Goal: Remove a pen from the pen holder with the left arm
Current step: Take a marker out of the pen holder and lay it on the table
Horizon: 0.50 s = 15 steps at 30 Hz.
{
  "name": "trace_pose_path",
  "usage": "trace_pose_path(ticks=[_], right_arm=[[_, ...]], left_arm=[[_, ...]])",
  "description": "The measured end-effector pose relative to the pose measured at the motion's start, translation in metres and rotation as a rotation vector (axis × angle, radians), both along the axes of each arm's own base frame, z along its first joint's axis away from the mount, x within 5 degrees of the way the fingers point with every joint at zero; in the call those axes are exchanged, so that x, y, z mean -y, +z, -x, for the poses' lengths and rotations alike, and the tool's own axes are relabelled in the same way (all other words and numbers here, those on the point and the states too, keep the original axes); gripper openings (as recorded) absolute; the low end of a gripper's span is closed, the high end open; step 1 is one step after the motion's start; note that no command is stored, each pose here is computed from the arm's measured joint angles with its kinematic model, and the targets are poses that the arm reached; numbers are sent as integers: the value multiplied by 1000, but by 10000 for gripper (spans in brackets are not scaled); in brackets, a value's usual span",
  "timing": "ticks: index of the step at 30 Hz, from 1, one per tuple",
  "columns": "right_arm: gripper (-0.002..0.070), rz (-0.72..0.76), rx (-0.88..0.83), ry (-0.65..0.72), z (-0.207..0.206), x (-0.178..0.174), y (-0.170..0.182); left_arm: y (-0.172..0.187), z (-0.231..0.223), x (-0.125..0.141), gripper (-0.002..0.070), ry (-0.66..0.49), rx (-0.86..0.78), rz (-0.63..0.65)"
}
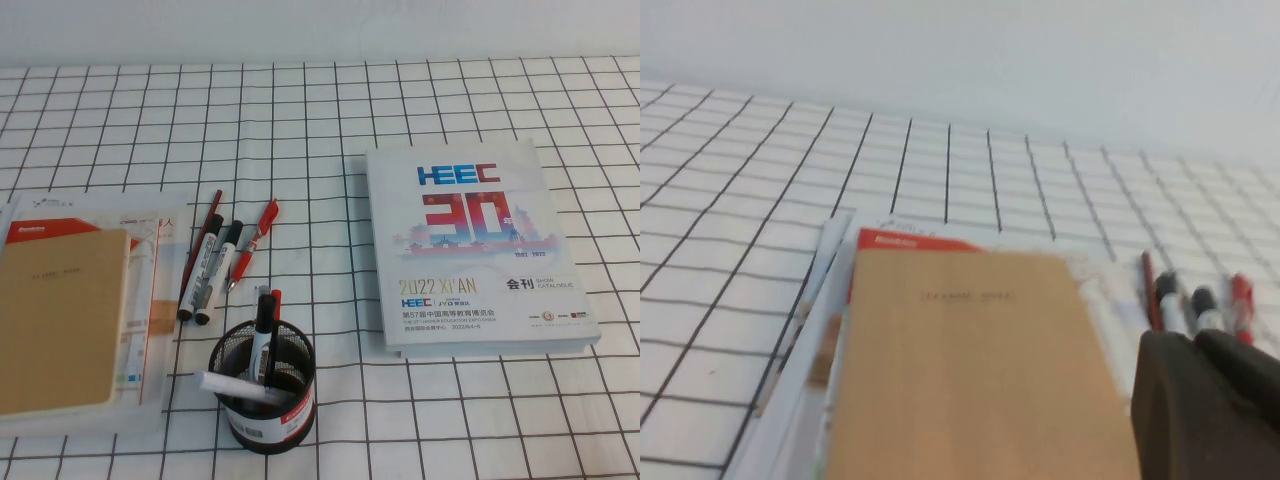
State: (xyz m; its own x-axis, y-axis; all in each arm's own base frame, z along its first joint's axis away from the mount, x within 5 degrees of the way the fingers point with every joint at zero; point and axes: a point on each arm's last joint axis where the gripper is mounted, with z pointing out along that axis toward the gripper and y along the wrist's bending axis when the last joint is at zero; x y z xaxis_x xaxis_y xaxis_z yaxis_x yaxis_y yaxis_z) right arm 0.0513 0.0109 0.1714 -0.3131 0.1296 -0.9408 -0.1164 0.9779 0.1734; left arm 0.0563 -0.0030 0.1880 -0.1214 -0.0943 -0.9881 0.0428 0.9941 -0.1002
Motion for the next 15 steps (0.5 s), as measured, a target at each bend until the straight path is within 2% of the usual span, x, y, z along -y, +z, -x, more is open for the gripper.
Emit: trace_pose_path(ticks=[2,7,15], right_arm=[[-15,0,0,0,0,0,0],[-15,0,0,0,0,0,0],[-15,0,0,0,0,0,0]], left_arm=[[3,0,0,-3,2,26,41],[6,0,1,-3,10,54,235],[9,-1,1,-3,13,83,328]])
